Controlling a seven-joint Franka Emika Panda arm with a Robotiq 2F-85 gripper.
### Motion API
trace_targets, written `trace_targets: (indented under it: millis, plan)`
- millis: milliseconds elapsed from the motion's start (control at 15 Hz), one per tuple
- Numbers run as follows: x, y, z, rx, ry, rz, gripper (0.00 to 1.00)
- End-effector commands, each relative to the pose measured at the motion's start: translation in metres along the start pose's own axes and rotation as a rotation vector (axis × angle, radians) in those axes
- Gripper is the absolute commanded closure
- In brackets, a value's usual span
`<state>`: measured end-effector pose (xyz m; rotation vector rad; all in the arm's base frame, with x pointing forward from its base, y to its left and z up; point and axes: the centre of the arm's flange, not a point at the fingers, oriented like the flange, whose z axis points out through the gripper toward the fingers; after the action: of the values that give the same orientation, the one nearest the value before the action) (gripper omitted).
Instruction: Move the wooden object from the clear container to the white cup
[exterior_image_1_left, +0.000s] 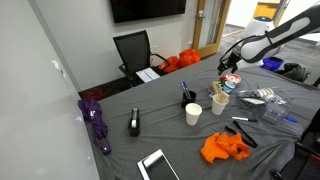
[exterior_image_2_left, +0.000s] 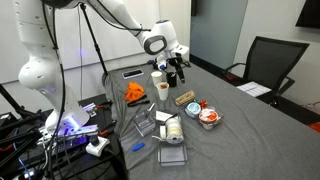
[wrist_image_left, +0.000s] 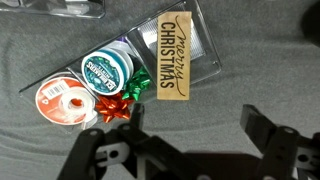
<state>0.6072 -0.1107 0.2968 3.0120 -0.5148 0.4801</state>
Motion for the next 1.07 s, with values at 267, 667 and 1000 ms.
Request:
trace_targets:
  millis: [267,667,1000]
  plan:
    - [0.026,0.007,0.068,-0.038,0.003,0.047,0.0]
    - [0.031,0.01,0.099,-0.021,0.0,0.071,0.0]
    - [0.032,0.012,0.117,-0.029,0.005,0.072,0.0]
